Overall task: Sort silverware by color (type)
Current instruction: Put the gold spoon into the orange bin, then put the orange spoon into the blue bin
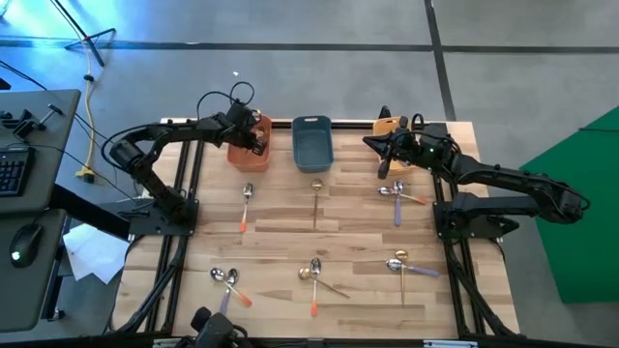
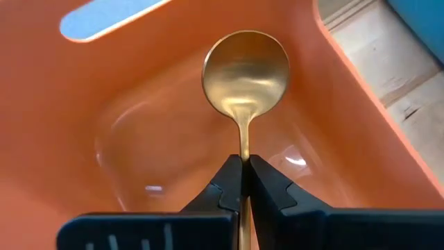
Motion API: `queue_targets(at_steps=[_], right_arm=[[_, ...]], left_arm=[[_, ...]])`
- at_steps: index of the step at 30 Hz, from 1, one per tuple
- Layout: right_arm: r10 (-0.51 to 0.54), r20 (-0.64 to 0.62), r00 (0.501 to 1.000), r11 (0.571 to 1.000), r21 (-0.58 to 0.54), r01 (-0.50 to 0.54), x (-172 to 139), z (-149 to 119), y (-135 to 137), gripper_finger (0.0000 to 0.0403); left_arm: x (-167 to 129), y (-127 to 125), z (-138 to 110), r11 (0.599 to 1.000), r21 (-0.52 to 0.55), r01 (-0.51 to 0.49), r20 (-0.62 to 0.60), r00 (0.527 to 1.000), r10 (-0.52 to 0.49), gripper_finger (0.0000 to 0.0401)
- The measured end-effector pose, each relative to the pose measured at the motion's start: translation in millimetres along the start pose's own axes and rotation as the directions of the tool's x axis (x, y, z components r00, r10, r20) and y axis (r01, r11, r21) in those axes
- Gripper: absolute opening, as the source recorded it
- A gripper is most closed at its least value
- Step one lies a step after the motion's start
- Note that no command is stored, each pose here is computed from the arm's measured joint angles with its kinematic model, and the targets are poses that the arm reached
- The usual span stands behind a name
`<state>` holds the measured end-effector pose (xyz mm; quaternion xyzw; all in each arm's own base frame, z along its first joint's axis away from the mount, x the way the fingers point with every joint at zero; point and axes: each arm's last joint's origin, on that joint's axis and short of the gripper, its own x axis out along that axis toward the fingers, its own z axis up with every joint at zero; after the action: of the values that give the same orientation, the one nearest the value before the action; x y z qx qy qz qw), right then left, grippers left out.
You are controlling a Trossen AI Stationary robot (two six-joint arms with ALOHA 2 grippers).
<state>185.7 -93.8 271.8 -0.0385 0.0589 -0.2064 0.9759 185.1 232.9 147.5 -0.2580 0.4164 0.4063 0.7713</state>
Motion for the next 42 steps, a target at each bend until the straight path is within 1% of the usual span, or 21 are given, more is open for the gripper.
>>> queue_targets(at_steps=[3, 9, 13, 16, 18, 20, 22, 24, 26, 30, 33, 34, 36, 39, 42], right_arm=[[0.000, 0.000, 1.000, 1.000, 0.000, 0.000, 0, 0, 0, 0.0004], [0.000, -0.001, 1.000, 1.000, 0.000, 0.000, 0, 0, 0, 0.0004], [0.001, -0.004, 1.000, 1.000, -0.011, -0.001, 0, 0, 0, 0.0004], [0.001, -0.014, 1.000, 1.000, -0.030, -0.002, 0, -1, 0, 0.0004], [0.003, -0.032, 0.999, 1.000, -0.031, -0.004, 0, -3, 0, 0.0004], [0.005, -0.047, 0.999, 1.000, -0.031, -0.007, 0, -5, 1, 0.0004], [0.006, -0.058, 0.998, 1.000, -0.020, -0.007, 0, -6, 1, 0.0004], [0.006, -0.061, 0.998, 1.000, 0.000, -0.006, 0, -6, 1, 0.0004], [0.009, -0.066, 0.998, 1.000, 0.002, -0.009, 0, -6, 1, 0.0004], [0.008, -0.067, 0.998, 0.999, -0.033, -0.010, 0, -6, 9, 0.0004], [-0.034, -0.071, 0.997, 0.997, -0.073, 0.029, 0, -5, 19, 0.0004], [-0.032, -0.072, 0.997, 0.996, -0.083, 0.026, 0, -4, 22, 0.0004], [-0.008, -0.060, 0.998, 0.996, -0.091, 0.003, -1, 2, 29, 0.0004], [0.048, -0.029, 0.998, 0.994, -0.094, -0.051, -2, 11, 40, 0.0004], [0.094, -0.024, 0.995, 0.992, -0.086, -0.096, -4, 13, 49, 0.0005]], left_arm=[[0, 0, 0, 1.000, 0.000, 0.000, 0.001, 1.000, 0.000, 0.0020], [-1, 0, 0, 1.000, 0.019, 0.000, 0.001, 1.000, 0.000, 0.0064], [-11, 0, 3, 0.999, 0.045, -0.002, 0.033, 0.999, 0.000, 0.0086], [-26, -3, 8, 0.997, 0.083, -0.001, 0.089, 0.996, -0.007, 0.0087], [-38, -8, 11, 0.993, 0.117, -0.002, 0.135, 0.991, -0.014, 0.0079], [-52, -14, 12, 0.983, 0.184, -0.008, 0.191, 0.981, -0.028, 0.0067], [-66, -21, 8, 0.974, 0.227, -0.023, 0.272, 0.961, -0.041, 0.0053], [-76, -29, -1, 0.964, 0.264, -0.014, 0.333, 0.940, -0.077, 0.0039], [-86, -37, -13, 0.956, 0.295, 0.005, 0.398, 0.909, -0.127, 0.0027], [-99, -52, -44, 0.927, 0.371, 0.054, 0.503, 0.827, -0.250, 0.0009], [-101, -63, -71, 0.895, 0.435, 0.099, 0.566, 0.743, -0.357, 0.0003], [-100, -65, -80, 0.883, 0.456, 0.113, 0.578, 0.717, -0.390, 0.0003], [-98, -70, -98, 0.857, 0.496, 0.141, 0.583, 0.678, -0.448, 0.0003], [-96, -75, -119, 0.817, 0.549, 0.178, 0.573, 0.631, -0.523, 0.0003], [-96, -83, -134, 0.770, 0.600, 0.216, 0.521, 0.625, -0.581, 0.0003]])
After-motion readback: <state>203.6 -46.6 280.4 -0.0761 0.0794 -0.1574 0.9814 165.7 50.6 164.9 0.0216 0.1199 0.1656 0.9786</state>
